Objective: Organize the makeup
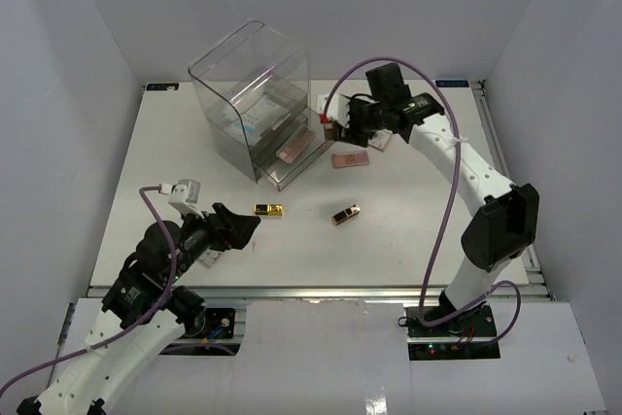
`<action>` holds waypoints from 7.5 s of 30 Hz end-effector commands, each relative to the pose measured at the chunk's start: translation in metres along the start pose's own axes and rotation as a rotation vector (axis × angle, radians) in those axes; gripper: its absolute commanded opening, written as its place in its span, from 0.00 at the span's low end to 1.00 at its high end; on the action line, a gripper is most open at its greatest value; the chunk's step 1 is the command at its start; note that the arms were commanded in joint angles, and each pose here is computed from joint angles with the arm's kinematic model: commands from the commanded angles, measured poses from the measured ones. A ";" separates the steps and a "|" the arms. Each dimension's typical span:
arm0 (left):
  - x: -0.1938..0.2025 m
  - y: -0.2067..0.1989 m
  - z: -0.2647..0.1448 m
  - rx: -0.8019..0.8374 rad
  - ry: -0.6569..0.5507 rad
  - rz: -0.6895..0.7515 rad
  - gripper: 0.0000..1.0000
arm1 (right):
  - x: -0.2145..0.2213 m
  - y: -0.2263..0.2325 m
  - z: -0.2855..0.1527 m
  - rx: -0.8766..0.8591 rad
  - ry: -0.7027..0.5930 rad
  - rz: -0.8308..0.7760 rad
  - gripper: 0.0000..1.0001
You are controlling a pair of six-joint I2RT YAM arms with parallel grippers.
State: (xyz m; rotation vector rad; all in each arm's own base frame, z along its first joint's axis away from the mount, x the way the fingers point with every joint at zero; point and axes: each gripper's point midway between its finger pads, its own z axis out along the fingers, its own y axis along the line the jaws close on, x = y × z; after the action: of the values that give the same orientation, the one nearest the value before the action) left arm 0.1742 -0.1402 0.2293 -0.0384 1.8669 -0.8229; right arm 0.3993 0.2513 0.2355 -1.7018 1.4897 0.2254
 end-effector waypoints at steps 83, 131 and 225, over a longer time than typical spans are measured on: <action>0.110 0.198 -0.007 -1.184 0.445 -0.635 0.98 | -0.041 0.162 -0.075 -0.308 -0.600 0.633 0.90; -0.086 -0.024 0.014 0.122 -0.018 -0.117 0.00 | 0.035 0.123 -0.074 -0.154 -0.540 0.797 0.90; -0.067 -0.003 0.045 -0.159 -0.020 0.315 0.98 | 0.096 0.058 -0.024 -0.177 -0.121 -0.076 0.90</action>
State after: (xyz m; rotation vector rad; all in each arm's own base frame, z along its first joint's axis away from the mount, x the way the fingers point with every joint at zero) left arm 0.2707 -0.1804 0.2962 0.3098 1.8511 -0.4848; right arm 0.3520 0.1687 0.1852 -1.3972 1.6239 0.6423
